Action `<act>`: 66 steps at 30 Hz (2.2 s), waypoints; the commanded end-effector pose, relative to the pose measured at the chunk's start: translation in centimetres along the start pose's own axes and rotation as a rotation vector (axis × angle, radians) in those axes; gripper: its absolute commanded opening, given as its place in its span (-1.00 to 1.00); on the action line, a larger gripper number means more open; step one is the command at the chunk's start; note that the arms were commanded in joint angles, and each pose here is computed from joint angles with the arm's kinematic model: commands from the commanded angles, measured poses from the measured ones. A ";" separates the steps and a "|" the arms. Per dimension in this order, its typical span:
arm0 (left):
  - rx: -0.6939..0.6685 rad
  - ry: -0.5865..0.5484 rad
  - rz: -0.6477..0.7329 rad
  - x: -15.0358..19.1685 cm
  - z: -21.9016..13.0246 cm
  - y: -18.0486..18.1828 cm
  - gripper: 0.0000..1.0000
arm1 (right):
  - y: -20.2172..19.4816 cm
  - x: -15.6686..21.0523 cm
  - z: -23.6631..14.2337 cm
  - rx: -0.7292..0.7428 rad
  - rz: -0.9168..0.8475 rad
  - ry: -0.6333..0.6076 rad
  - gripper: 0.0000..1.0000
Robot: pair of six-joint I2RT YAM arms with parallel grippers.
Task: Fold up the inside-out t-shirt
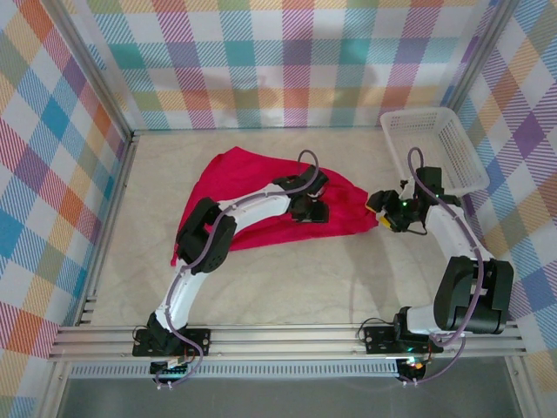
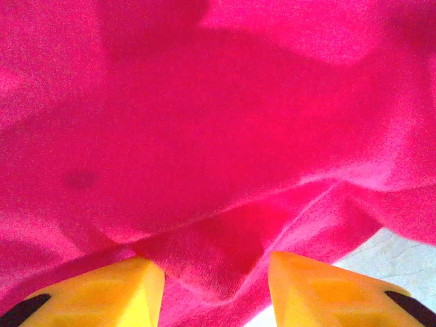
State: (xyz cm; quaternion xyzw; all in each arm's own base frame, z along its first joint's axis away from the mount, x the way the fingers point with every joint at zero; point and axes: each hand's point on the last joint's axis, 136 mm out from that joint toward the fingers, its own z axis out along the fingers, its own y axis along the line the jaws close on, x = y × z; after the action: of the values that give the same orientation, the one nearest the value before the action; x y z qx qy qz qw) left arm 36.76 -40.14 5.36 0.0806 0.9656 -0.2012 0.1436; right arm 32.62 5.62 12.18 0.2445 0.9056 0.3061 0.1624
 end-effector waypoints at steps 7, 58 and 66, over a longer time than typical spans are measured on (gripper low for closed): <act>-0.125 0.018 0.000 -0.6 -0.1 1.4 -1.00 | 0.6 1.6 0.3 -0.056 -0.023 0.031 0.26; -0.063 0.056 -0.133 1.3 -7.0 2.3 -0.96 | 0.8 0.1 -0.8 0.164 -0.190 -0.053 -0.06; -0.009 0.065 -0.187 0.8 -5.5 2.4 -0.84 | 3.5 4.2 -0.8 0.041 -0.299 -0.050 -0.15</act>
State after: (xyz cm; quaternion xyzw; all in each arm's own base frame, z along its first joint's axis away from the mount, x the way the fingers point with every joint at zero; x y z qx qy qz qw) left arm 34.58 -35.43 9.73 0.0112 0.9756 -0.1930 0.1037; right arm 30.97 8.32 15.73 0.1388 0.9329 0.2331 0.2370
